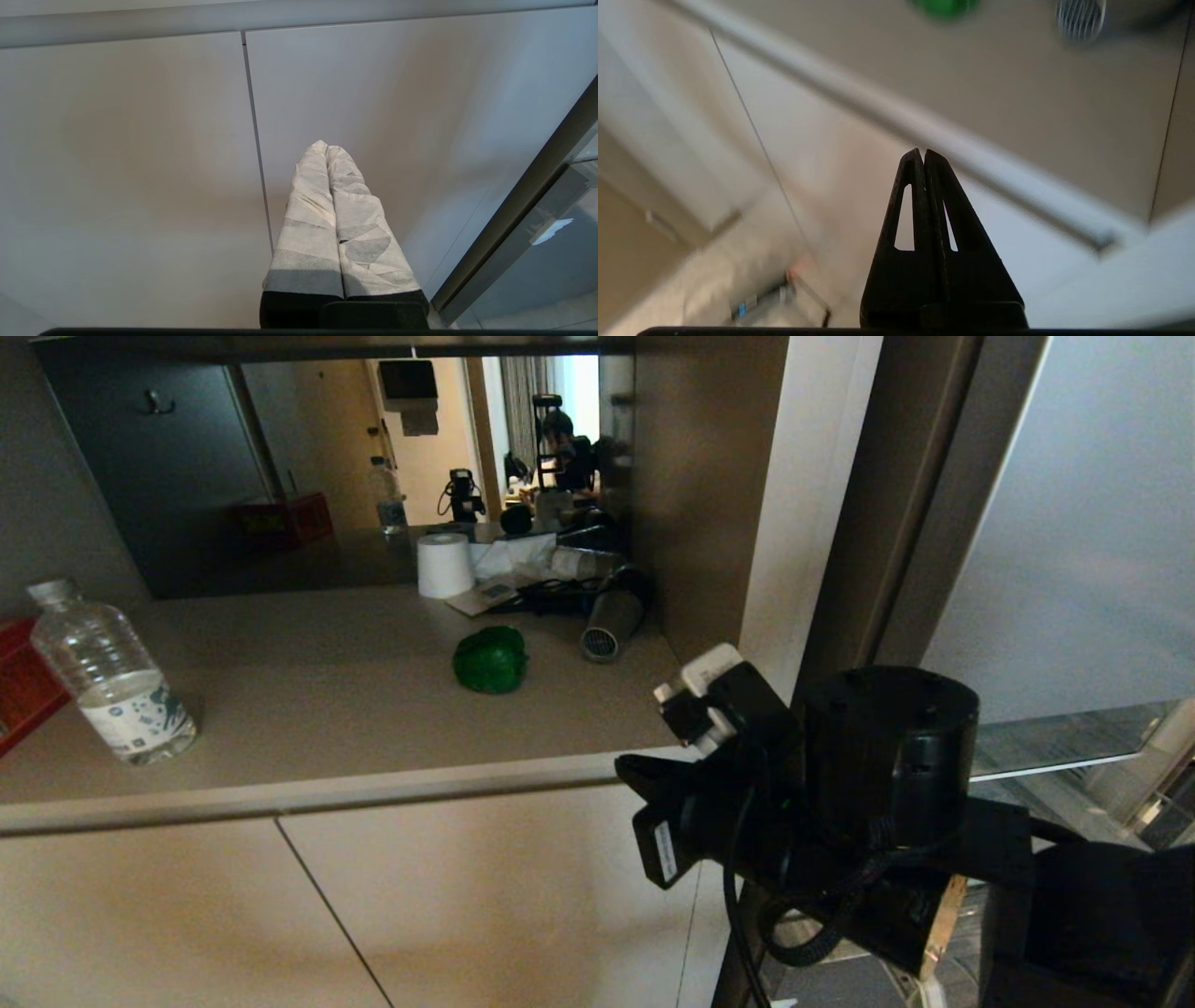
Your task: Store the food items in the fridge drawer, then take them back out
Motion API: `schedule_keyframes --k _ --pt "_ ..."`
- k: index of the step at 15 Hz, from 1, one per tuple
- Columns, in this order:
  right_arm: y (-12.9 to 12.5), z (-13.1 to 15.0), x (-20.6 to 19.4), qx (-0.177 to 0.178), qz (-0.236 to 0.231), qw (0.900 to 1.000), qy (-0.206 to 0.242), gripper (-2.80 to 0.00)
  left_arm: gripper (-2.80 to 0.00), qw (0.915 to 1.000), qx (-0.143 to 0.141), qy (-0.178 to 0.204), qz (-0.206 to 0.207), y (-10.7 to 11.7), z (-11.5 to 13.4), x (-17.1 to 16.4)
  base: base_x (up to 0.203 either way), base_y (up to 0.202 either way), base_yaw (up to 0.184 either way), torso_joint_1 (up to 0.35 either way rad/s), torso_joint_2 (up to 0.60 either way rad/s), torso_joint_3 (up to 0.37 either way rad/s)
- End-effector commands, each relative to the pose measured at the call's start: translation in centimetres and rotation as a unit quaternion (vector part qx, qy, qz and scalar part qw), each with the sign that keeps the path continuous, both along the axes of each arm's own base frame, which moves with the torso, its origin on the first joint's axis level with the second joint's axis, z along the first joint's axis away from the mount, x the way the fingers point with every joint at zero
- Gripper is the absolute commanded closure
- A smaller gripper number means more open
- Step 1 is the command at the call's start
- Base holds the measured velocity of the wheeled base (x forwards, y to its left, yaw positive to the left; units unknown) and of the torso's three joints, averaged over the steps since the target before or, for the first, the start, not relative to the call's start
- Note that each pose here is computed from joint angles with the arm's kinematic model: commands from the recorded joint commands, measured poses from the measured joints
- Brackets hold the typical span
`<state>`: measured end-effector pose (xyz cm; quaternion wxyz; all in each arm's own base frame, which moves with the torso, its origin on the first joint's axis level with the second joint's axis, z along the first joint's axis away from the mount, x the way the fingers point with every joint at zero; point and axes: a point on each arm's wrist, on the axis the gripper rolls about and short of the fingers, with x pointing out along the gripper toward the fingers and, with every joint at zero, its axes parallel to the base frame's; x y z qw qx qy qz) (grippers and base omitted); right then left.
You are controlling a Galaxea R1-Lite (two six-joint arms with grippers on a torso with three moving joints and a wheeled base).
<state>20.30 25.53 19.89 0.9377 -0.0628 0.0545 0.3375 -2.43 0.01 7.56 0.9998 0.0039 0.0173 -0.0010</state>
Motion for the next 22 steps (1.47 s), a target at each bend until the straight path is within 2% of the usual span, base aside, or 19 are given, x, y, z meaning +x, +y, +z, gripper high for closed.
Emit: schedule_keyframes --k 1,3,7,15,18,22 --pt "1.8 0.9 -0.1 0.014 0.007 1.0 -0.017 0.0 0.0 1.0 0.0 0.0 0.0 0.0 0.0 0.0 0.0 0.0 0.0 0.0 0.0 0.0" --pt "2.2 0.9 -0.6 0.002 -0.012 1.0 -0.027 0.0 0.0 1.0 0.0 0.0 0.0 0.0 0.0 0.0 0.0 0.0 0.0 0.0 0.0 0.0" --pt "2.0 0.5 -0.7 -0.007 -0.013 1.0 -0.025 0.0 0.0 1.0 0.0 0.0 0.0 0.0 0.0 0.0 0.0 0.0 0.0 0.0 0.0 0.0" --pt "2.7 1.1 -0.8 -0.002 -0.012 0.999 -0.036 0.0 0.0 1.0 -0.004 0.0 0.0 0.0 0.0 0.0 0.0 0.0 0.0 0.003 0.0 -0.154" --pt "4.1 1.3 -1.8 -0.002 0.011 0.999 -0.043 0.0 0.0 1.0 -0.005 0.0 0.0 0.0 0.0 0.0 0.0 0.0 0.0 0.002 0.0 -0.147" --pt "7.3 2.4 -0.4 0.025 0.017 0.997 -0.067 0.0 0.0 1.0 -0.005 0.0 0.0 0.0 0.0 0.0 0.0 0.0 0.0 0.001 0.0 -0.012"
